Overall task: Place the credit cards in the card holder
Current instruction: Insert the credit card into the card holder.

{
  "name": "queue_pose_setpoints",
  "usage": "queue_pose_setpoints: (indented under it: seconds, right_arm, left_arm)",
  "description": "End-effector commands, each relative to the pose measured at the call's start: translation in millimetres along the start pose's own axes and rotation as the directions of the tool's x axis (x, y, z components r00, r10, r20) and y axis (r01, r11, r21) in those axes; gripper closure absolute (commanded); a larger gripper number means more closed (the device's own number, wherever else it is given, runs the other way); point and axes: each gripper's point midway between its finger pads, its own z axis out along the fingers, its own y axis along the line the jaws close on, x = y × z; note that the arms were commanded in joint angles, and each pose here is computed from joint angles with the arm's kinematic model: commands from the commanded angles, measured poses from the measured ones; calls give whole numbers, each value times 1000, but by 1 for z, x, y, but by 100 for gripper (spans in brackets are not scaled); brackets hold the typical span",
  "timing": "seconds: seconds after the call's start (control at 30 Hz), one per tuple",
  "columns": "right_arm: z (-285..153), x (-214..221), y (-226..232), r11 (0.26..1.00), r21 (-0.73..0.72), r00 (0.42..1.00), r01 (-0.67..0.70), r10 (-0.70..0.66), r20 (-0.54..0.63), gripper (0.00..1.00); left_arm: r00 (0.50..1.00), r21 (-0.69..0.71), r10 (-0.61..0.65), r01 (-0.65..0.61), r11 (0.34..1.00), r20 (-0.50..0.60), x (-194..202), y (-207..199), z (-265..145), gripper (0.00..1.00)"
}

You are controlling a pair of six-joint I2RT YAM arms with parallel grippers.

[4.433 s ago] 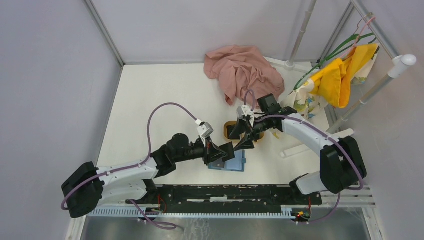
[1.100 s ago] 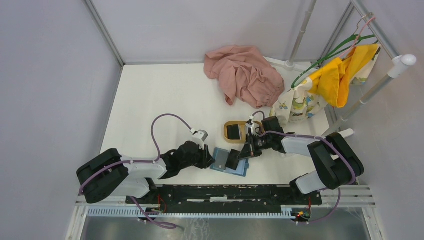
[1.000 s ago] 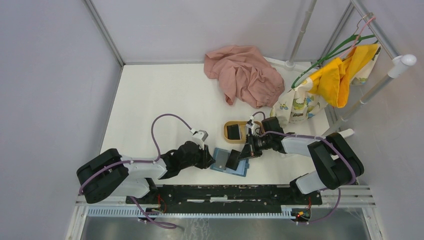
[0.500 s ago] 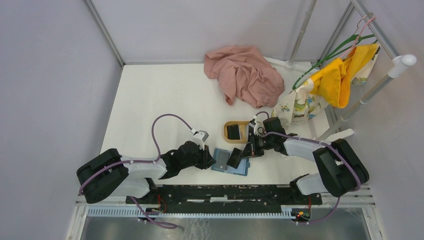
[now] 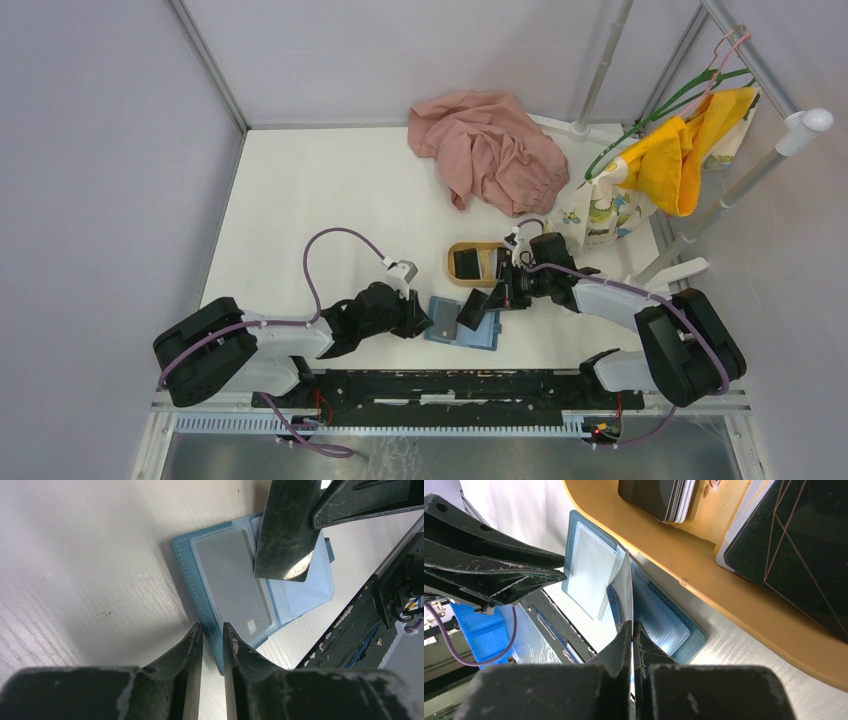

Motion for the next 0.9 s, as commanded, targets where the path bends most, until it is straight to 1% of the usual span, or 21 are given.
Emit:
queue_pose_setpoints:
  seconds: [0.0, 0.2, 0.5, 0.63, 0.87]
  right_arm:
    - [3, -4, 0, 1000, -7, 1000, 8, -8, 25, 100]
    - [8, 8, 10, 998, -52, 999, 29, -30, -14, 100]
    - [3, 11, 4, 998, -12, 998, 63, -63, -7, 100]
    - [5, 16, 4, 999, -29, 999, 43, -43, -20, 100]
    - [11, 27, 9, 998, -56, 994, 36, -41, -97, 100]
  left_arm:
    - [998, 69, -34, 31, 997, 45, -13, -18, 0, 73]
    - [998, 71, -36, 33, 997, 42, -12, -19, 1, 73]
    - [998, 55, -39, 36, 998, 49, -11, -15, 0, 74]
    - [998, 58, -36, 34, 998, 49, -12, -16, 1, 74]
    - [998, 62, -35, 32, 998, 43, -11, -16, 3, 75]
